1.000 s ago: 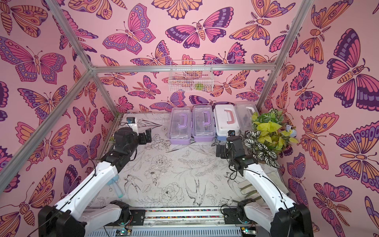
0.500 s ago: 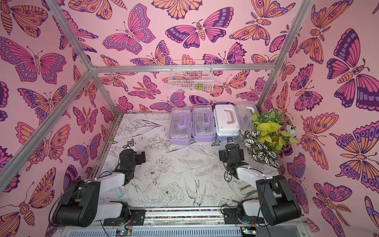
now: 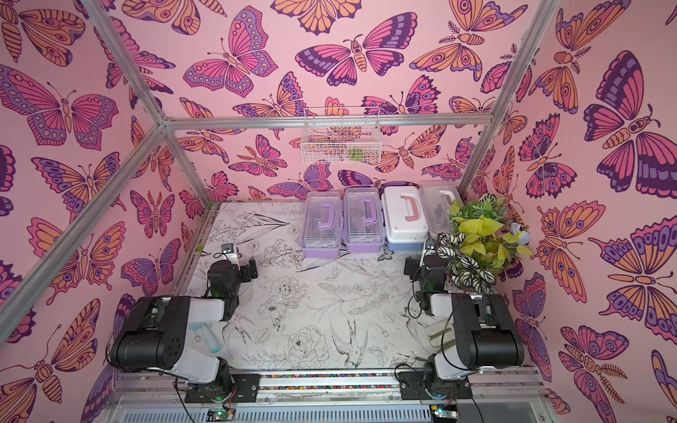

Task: Close toolboxes
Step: Reset both arms

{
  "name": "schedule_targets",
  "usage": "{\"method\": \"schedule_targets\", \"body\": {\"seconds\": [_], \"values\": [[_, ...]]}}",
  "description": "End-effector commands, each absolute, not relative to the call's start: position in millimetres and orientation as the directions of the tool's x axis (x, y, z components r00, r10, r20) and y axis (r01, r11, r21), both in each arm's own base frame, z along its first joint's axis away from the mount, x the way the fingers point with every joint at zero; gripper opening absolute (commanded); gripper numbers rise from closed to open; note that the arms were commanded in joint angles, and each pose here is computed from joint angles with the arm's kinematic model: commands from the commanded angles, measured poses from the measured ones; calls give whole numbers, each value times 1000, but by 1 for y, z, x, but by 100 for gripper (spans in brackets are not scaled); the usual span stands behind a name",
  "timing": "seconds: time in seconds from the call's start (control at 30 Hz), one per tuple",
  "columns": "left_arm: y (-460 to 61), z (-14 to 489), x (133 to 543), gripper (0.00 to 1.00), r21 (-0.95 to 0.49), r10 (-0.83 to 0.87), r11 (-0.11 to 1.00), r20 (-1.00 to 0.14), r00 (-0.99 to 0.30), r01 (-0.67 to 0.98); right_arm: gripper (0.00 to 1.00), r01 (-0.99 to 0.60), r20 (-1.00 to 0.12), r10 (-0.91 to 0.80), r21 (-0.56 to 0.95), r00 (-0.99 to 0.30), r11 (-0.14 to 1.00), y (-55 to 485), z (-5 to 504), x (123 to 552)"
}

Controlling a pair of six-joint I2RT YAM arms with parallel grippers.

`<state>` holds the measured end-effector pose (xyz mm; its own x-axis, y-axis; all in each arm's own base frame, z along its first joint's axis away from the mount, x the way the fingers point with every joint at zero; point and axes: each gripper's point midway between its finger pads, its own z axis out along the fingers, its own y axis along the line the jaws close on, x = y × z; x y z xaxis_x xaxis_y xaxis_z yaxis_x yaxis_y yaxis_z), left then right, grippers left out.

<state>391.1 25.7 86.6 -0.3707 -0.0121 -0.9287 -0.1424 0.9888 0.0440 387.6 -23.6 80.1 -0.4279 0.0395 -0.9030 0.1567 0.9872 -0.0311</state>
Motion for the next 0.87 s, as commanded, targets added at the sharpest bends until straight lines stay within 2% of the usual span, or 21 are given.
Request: {"method": "schedule_targets", "body": {"seconds": [0.0, 0.83], "values": [[23, 89, 391, 99, 26, -20, 991, -938, -346, -129, 99, 123, -929, 59, 15, -365, 992, -16, 94, 394], [24, 90, 391, 99, 29, -18, 991, -940, -341, -131, 99, 115, -928, 53, 10, -370, 993, -15, 94, 394]]}}
